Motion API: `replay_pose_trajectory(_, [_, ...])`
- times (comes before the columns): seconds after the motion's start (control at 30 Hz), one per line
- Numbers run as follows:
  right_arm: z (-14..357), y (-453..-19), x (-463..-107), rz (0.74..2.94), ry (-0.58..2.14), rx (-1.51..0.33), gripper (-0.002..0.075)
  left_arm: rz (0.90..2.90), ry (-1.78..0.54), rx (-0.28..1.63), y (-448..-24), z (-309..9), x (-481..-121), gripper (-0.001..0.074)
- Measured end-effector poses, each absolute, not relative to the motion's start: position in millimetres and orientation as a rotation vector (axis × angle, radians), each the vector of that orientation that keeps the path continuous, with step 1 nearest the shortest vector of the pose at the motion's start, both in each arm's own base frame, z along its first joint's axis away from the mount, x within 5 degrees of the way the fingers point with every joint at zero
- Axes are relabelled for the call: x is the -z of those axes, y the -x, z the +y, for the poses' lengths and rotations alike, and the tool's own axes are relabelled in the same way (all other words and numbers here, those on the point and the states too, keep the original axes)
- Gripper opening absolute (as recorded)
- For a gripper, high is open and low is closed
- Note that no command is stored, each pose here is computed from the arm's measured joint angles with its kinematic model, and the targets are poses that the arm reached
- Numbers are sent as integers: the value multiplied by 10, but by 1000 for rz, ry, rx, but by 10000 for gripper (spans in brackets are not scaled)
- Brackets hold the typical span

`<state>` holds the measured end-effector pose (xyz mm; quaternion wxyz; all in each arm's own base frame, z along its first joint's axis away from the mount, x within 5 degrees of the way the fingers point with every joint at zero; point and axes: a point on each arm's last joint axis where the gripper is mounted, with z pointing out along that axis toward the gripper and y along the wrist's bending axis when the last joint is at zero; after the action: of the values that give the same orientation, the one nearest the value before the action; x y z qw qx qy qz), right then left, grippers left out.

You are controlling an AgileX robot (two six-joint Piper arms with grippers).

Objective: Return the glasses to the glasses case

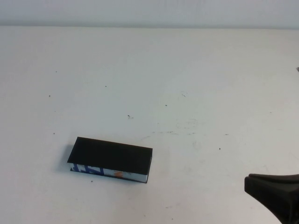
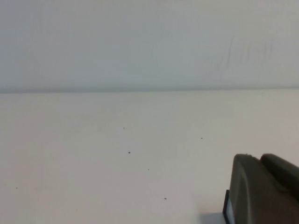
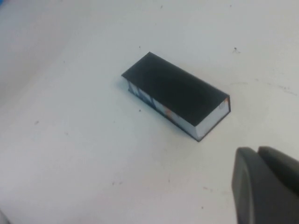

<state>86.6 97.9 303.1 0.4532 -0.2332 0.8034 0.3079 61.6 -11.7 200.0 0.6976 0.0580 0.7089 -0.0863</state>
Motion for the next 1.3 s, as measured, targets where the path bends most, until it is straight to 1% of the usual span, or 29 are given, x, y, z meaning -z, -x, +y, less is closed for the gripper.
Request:
replay_pose_trajectory(0.1, [975,-883,-2856,1953,511,-791,-11,1583,-118,186,-618,-107,-1998,0])
replay_pose_trajectory(0.23, [967,-880,-2703,1977,465,-816,-11,1585,-111,181,-619,-100,-1997,0])
replay_pose_trajectory(0.47, [955,-841,-2573,2063,486,-806,-11,1586,-107,176,-620,-95,-1996,0])
replay_pose_trajectory(0.63, [936,-857,-2557,2032,557,-724,-11,1586,-107,176,-620,-95,-1996,1])
replay_pose_trajectory(0.73, [874,-886,-2530,1975,544,-666,-11,1586,-107,176,-620,-95,-1996,0])
replay_pose_trajectory(0.9, [514,-943,-2386,1895,267,-493,-11,1588,-100,169,-622,-87,-1994,0])
replay_pose_trajectory(1.07, [162,-795,-2082,1772,-11,-300,-11,1590,-93,162,-623,-79,-1990,0])
replay_pose_trajectory(1.2, [72,-674,-1921,1705,-85,-229,-11,1590,-93,161,-623,-79,-1990,0])
replay_pose_trajectory(1.3, [61,-605,-1869,1727,-93,-218,-11,1591,-92,160,-623,-77,-1990,0])
